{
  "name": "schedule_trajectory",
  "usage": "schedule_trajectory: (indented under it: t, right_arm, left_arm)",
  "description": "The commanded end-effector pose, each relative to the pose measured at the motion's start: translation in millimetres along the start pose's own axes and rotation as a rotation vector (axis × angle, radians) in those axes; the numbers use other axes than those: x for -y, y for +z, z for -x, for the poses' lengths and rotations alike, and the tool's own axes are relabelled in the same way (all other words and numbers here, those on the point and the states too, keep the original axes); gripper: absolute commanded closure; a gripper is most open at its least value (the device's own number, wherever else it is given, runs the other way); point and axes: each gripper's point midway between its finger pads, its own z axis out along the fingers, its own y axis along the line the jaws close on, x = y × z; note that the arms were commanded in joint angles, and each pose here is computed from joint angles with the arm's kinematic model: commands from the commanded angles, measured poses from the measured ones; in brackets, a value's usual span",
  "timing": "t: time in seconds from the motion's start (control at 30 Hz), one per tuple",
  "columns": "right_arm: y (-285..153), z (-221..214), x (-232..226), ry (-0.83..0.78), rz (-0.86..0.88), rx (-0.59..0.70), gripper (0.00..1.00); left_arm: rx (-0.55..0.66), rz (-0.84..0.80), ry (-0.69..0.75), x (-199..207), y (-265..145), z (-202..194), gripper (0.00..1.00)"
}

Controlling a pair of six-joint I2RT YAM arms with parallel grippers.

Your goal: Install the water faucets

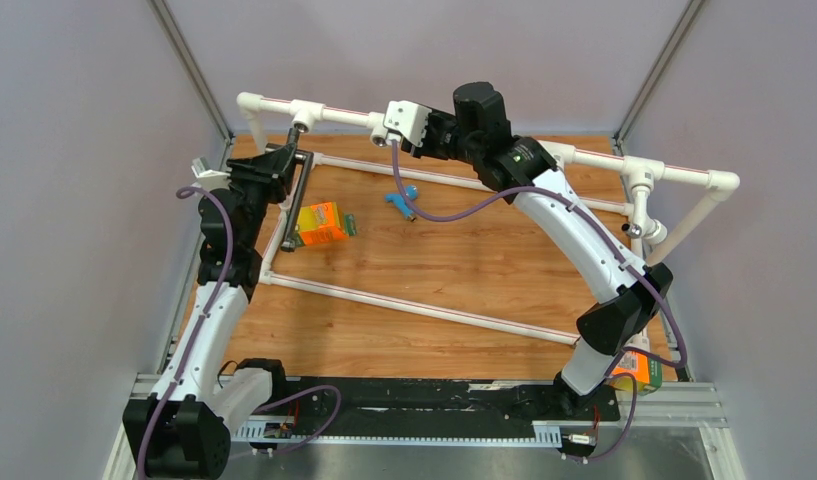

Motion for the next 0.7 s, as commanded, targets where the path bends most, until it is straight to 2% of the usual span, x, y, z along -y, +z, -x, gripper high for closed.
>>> schedule_trajectory:
  t: [0.0,0.67]
  right_arm:
    - [6.4,-14.9,-22.4,0.132,0.05,-0.035,1.0]
    - [9.9,-12.8,-24.5,0.14,0.059,-0.018,1.0]
  left_arm:
    - [0.034,-0.157,-0.024,45.8,-7.6,6.5,1.0]
    - [-0.004,-0.158,0.055,71.3,-8.5,-11.8,1.0]
